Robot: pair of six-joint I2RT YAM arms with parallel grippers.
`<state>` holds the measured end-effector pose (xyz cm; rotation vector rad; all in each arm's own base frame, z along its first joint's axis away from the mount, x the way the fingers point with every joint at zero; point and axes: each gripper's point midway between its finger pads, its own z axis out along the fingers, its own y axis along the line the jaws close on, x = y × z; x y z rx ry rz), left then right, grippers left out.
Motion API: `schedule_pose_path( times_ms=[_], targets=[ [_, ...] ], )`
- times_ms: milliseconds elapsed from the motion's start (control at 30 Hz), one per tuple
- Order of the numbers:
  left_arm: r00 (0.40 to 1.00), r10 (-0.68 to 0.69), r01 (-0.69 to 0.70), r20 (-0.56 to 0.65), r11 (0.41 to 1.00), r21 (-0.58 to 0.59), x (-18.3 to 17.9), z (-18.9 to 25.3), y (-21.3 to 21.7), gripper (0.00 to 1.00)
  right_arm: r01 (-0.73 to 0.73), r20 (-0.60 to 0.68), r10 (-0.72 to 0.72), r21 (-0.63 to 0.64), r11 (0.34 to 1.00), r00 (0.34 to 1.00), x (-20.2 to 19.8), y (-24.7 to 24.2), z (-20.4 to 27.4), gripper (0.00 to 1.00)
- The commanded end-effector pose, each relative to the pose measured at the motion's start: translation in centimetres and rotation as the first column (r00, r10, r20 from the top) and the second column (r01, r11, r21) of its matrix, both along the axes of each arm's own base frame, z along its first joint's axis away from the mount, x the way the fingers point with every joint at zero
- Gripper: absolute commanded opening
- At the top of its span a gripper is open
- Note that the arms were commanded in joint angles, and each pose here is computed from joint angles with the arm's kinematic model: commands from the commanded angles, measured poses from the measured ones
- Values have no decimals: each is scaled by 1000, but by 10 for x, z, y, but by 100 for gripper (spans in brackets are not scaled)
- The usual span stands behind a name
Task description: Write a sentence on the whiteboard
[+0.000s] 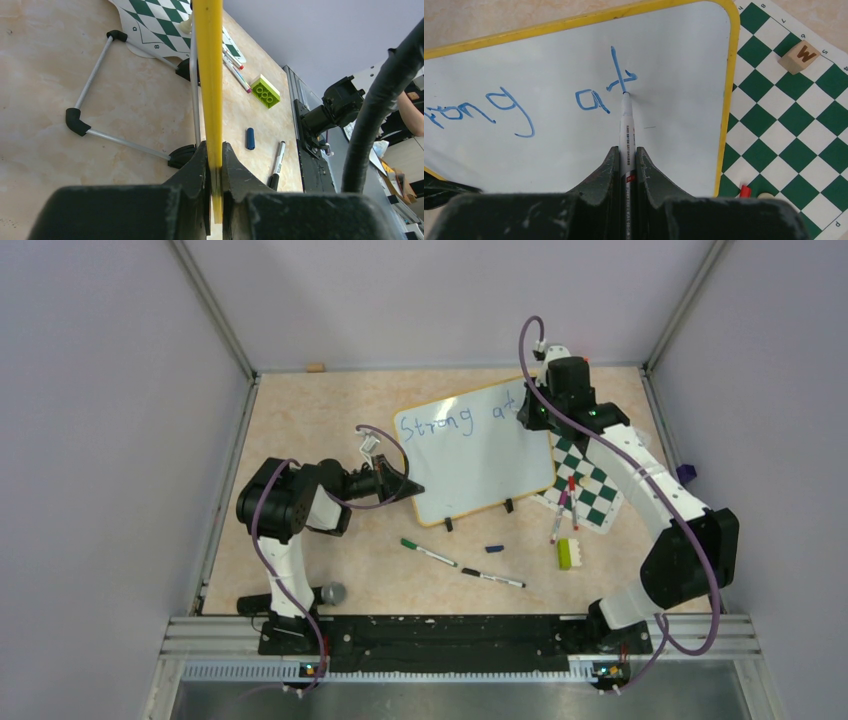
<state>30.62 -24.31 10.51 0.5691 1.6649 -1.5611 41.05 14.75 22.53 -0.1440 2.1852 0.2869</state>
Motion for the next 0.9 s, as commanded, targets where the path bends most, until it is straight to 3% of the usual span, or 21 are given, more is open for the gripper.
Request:
schedule_pose_path(
  times_ms=[0,400,867],
  targets=[
    [980,-115,114,164,993,15,-18,6,-6,0,12,-11,-12,-22,1000,1000,-2,-7,-4,0],
    [980,-116,115,164,993,15,-18,6,-6,0,33,-47,-36,-60,998,998,2,-12,-15,0],
    [980,-114,113,163,993,15,-18,6,-6,0,90,81,-90,5,996,993,17,-13,34,0]
  ],
)
